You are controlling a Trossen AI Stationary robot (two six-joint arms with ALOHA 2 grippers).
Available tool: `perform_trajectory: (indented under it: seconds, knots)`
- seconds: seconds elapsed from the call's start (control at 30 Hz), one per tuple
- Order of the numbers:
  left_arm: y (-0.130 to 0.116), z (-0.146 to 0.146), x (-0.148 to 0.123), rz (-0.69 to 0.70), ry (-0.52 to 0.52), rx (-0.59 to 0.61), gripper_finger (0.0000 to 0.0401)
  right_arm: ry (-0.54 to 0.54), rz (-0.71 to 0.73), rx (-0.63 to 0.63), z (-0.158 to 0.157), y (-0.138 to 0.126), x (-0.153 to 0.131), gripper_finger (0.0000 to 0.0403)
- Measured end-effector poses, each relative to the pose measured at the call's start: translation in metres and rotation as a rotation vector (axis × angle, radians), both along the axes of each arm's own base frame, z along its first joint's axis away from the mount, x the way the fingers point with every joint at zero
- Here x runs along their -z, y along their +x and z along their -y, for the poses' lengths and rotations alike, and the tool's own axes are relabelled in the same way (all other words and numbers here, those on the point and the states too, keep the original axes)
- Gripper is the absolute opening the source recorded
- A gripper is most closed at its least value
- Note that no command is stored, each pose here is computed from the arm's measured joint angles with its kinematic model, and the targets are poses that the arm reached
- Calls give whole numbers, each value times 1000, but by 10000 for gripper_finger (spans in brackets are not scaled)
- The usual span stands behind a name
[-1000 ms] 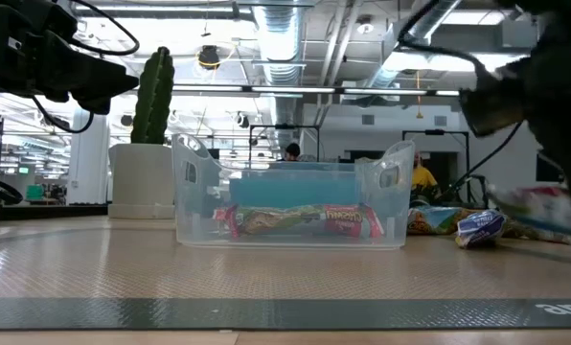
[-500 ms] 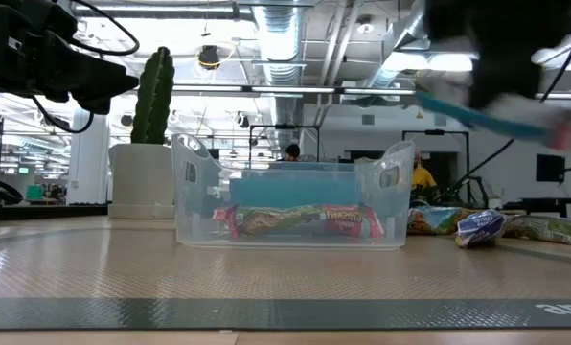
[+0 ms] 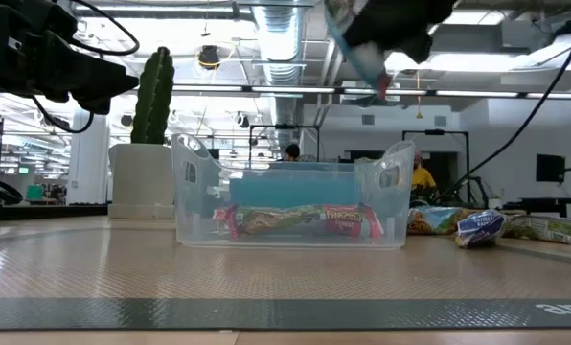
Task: Pick and place Granola Bars by type
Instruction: Put the red granola bar into the bottom transparent bin
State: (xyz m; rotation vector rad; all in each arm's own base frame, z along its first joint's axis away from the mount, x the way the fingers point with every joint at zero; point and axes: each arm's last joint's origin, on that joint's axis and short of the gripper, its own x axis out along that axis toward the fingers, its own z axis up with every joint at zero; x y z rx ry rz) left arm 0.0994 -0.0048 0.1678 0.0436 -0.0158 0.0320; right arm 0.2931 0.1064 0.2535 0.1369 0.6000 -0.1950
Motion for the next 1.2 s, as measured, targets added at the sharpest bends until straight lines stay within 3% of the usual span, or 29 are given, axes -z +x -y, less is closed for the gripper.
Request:
perform_trajectory:
  seconds: [0.2, 0.4, 0.77, 1.0, 1.2]
  knots:
    - [0, 0, 0, 1, 0, -1, 153, -86, -30, -8, 8, 15, 14, 61]
    - [0, 0, 0, 0, 0, 0, 153, -114, -138, -111, 8, 38, 19, 61]
    - [0, 0, 0, 0, 0, 0, 153, -282, -514, -299, 6, 71, 20, 61]
    - [0, 0, 0, 0, 0, 0, 153, -383, -600, -417, -1, 94, 22, 61]
    - [0, 0, 0, 0, 0, 0, 153, -409, -644, -454, -4, 104, 37, 61]
